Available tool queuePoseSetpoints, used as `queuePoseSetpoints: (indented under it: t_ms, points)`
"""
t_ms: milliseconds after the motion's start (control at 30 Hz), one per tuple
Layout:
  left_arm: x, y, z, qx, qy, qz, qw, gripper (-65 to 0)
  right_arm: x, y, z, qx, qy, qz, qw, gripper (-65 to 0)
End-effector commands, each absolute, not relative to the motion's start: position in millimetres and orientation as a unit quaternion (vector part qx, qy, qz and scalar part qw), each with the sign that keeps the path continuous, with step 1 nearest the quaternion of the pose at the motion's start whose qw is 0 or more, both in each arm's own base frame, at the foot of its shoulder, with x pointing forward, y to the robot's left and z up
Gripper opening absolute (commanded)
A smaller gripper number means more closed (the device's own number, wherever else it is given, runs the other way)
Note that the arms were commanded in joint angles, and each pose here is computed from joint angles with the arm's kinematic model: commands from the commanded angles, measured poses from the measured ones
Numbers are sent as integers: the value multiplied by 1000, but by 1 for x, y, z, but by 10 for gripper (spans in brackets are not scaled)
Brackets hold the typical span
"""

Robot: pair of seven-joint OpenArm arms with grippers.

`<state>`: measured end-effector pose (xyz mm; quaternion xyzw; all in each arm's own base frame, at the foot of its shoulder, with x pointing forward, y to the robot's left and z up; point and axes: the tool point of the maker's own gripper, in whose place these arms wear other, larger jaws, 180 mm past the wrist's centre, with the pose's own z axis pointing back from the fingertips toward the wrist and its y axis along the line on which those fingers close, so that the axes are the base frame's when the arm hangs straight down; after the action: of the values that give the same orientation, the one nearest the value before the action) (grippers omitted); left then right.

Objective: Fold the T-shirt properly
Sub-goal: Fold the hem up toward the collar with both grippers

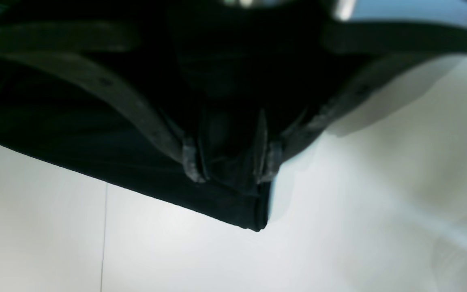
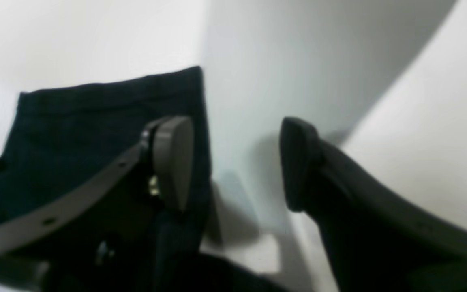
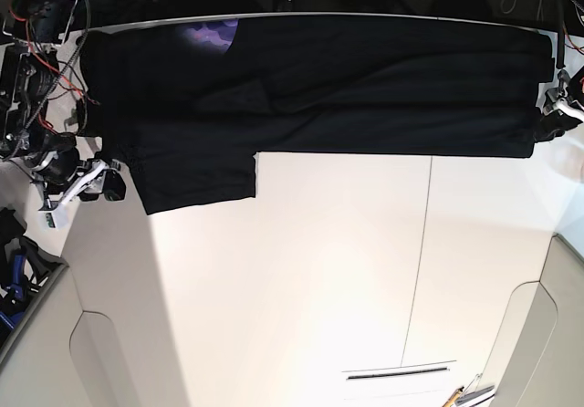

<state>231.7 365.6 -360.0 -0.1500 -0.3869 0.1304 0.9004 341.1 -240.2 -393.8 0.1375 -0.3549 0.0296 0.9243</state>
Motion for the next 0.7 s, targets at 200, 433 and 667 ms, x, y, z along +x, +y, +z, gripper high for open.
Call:
queuePoseSetpoints:
  t_ms: [200, 433, 667]
  points:
    - [241, 371, -342, -145, -411, 112, 893, -430, 359, -211, -404, 188, -337, 42, 921, -309]
    - [241, 371, -342, -145, -410, 112, 893, -430, 353, -190, -412, 194, -309, 79, 928, -621]
    - [241, 371, -343, -145, -410, 112, 893, -430, 354, -180, -376, 207, -332, 103, 915, -650]
